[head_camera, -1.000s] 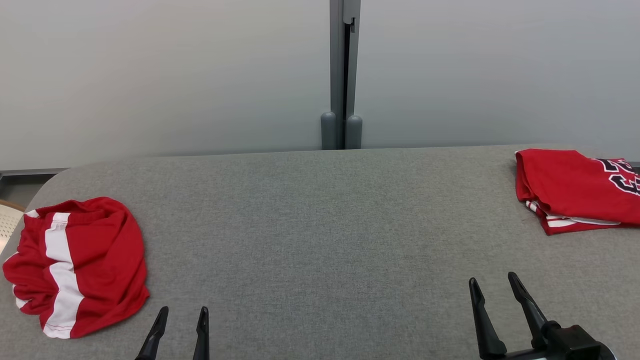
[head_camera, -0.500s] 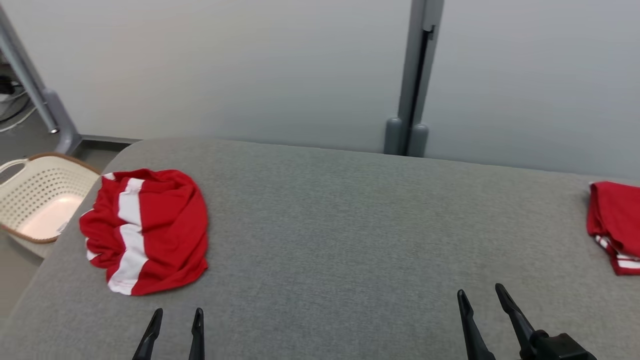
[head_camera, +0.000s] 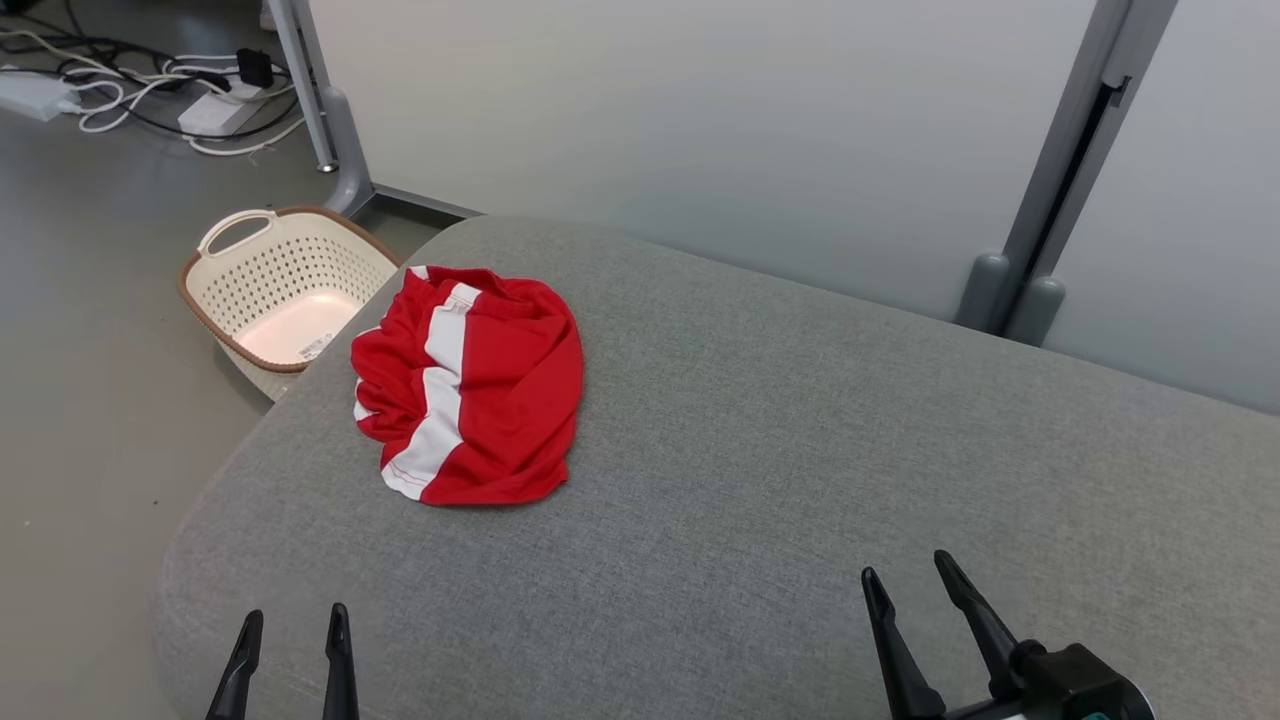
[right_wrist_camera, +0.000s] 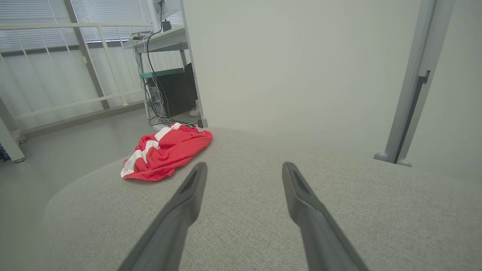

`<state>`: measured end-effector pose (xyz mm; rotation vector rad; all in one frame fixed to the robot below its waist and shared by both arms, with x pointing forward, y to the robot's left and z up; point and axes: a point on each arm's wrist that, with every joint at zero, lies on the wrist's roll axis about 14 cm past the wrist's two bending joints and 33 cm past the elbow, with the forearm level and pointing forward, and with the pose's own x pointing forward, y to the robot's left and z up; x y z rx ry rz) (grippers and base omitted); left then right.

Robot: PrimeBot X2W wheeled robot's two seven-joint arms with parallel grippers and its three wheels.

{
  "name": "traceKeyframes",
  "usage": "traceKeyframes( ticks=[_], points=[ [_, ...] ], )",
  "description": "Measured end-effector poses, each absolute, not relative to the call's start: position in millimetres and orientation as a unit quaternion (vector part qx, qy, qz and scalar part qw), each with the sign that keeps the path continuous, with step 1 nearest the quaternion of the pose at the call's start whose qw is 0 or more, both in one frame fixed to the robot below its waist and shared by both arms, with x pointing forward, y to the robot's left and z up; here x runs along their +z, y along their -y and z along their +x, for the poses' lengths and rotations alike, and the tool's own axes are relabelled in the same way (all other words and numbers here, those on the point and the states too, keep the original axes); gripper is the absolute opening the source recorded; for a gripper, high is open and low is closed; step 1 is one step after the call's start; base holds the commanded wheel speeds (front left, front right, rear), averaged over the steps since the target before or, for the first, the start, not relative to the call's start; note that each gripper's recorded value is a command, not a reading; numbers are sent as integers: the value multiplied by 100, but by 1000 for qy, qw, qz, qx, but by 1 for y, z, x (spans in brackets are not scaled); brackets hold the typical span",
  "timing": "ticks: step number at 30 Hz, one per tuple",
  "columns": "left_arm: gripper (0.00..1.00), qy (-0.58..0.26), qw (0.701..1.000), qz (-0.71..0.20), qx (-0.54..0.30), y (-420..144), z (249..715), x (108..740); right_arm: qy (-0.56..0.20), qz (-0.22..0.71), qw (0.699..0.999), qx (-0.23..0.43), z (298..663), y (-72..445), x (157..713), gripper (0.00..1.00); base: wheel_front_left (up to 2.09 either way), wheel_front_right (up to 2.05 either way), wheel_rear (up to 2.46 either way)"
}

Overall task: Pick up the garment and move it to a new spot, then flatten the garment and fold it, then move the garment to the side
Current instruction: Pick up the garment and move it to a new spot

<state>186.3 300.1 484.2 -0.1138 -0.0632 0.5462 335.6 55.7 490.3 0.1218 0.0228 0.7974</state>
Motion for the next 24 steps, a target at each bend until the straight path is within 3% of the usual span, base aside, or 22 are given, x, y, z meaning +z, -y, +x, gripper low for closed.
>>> traceKeyframes(
  ticks=[7,11,17,24],
  points=[
    [100,37,961,-30,274,-309,186,494,-24,57,912,405,334,-66,481,100,0,0,0],
    [100,102,960,-4,262,-329,211,540,-35,48,911,409,337,-62,472,100,0,0,0],
    [100,188,954,49,229,-360,273,618,-38,26,916,400,367,-47,457,100,0,0,0],
    [100,149,972,60,174,-390,375,629,-60,13,917,394,399,-32,423,100,0,0,0]
  ],
)
